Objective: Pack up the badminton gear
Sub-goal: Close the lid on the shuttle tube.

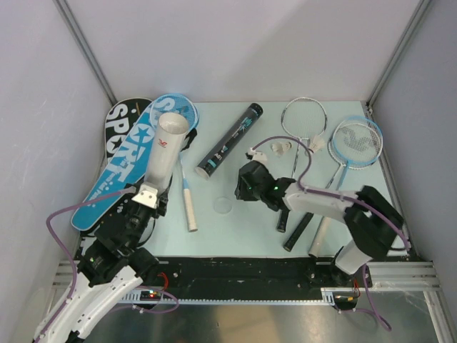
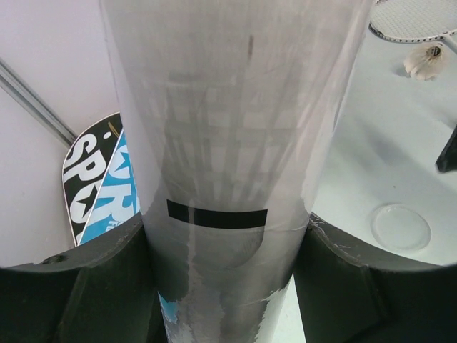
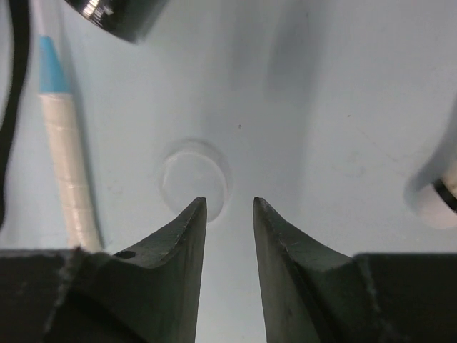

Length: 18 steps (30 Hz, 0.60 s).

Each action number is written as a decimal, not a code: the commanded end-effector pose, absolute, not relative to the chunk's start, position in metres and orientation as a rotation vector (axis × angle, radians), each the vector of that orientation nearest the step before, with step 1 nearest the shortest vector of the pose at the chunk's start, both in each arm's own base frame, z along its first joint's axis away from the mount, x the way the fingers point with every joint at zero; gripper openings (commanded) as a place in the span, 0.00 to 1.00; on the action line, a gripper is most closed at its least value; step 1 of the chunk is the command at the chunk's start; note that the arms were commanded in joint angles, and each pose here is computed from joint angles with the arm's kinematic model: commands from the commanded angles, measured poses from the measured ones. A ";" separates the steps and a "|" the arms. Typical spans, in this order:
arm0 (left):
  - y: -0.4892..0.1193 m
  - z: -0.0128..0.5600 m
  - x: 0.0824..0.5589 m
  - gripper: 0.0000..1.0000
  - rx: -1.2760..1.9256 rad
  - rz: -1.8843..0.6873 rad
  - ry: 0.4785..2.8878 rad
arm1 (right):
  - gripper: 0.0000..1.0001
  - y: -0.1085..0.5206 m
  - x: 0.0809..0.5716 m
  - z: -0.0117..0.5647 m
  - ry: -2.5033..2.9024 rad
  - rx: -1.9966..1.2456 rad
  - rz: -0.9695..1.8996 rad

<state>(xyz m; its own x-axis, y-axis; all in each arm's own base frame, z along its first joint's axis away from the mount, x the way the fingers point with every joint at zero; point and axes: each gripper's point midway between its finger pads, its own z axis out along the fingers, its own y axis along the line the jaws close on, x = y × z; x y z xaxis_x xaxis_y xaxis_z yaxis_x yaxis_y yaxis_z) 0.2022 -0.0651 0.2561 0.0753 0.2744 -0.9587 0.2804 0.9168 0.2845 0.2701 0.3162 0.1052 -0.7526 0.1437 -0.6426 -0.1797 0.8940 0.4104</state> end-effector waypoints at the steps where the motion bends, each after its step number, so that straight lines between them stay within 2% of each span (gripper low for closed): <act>1: -0.064 0.277 0.203 0.42 0.378 -0.039 1.446 | 0.36 0.359 0.283 0.106 2.298 -0.062 0.651; 9: -0.062 0.279 0.201 0.41 0.364 -0.043 1.431 | 0.31 0.372 0.286 0.070 2.357 -0.180 0.468; 18: -0.062 0.280 0.200 0.41 0.362 -0.050 1.424 | 0.30 0.370 0.284 0.045 2.376 -0.278 0.284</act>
